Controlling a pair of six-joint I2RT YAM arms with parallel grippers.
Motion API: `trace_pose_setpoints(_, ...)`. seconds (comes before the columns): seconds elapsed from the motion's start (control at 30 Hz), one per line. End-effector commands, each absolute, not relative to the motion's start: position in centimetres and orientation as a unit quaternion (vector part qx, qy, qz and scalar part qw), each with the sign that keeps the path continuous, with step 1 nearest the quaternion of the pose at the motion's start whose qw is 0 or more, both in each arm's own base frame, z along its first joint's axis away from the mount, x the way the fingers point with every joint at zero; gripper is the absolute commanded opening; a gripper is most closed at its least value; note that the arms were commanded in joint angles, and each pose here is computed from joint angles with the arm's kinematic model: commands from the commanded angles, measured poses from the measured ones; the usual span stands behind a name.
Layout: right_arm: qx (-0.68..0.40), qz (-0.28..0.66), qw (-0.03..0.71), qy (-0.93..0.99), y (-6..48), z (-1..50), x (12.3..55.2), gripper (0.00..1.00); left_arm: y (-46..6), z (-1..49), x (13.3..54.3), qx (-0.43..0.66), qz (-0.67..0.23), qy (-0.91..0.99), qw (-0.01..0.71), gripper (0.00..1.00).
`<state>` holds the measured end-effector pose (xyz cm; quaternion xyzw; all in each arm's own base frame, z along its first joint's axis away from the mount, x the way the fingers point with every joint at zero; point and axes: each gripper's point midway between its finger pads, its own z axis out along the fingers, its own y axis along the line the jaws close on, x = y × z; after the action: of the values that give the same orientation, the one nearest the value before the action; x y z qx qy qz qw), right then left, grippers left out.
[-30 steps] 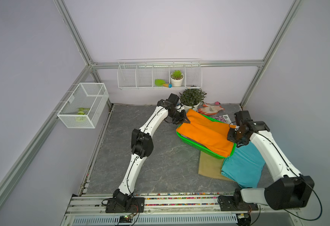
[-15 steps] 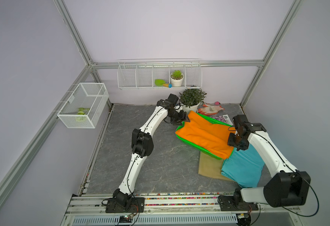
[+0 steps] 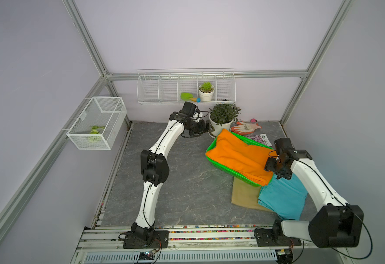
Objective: Put the folded long pants in the basket
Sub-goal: Place the long pant in the basket, then move the basket to the center of the board.
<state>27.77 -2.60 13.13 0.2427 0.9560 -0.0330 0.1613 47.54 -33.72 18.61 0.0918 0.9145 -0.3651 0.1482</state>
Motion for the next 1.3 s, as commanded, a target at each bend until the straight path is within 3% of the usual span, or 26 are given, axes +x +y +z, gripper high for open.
trace_pose_setpoints(0.0, 0.27, 0.022, 0.169, 0.948, -2.0, 11.9, 28.9, 0.82, -35.6, 15.7, 46.9, 0.125, -0.394, 0.903, 0.117, 1.0)
trace_pose_setpoints(0.23, 0.275, 0.117, 0.153, 0.942, 0.4, 10.3, 29.7, 0.76, -37.5, 14.5, 46.4, 0.127, -0.447, 0.881, 0.085, 0.94)
trace_pose_setpoints(0.63, 0.24, 0.213, 0.212, 0.923, 3.1, 13.9, 31.3, 0.6, -39.8, 19.1, 43.1, 0.156, -0.524, 0.835, 0.068, 0.57)
trace_pose_setpoints(1.03, 0.16, 0.275, 0.23, 0.92, 7.9, 16.1, 31.8, 0.44, -39.0, 22.9, 40.3, 0.165, -0.532, 0.827, 0.08, 0.46)
trace_pose_setpoints(1.27, 0.083, 0.28, 0.221, 0.931, 15.1, 16.9, 31.8, 0.43, -32.2, 21.5, 38.0, 0.089, -0.469, 0.874, 0.096, 0.47)
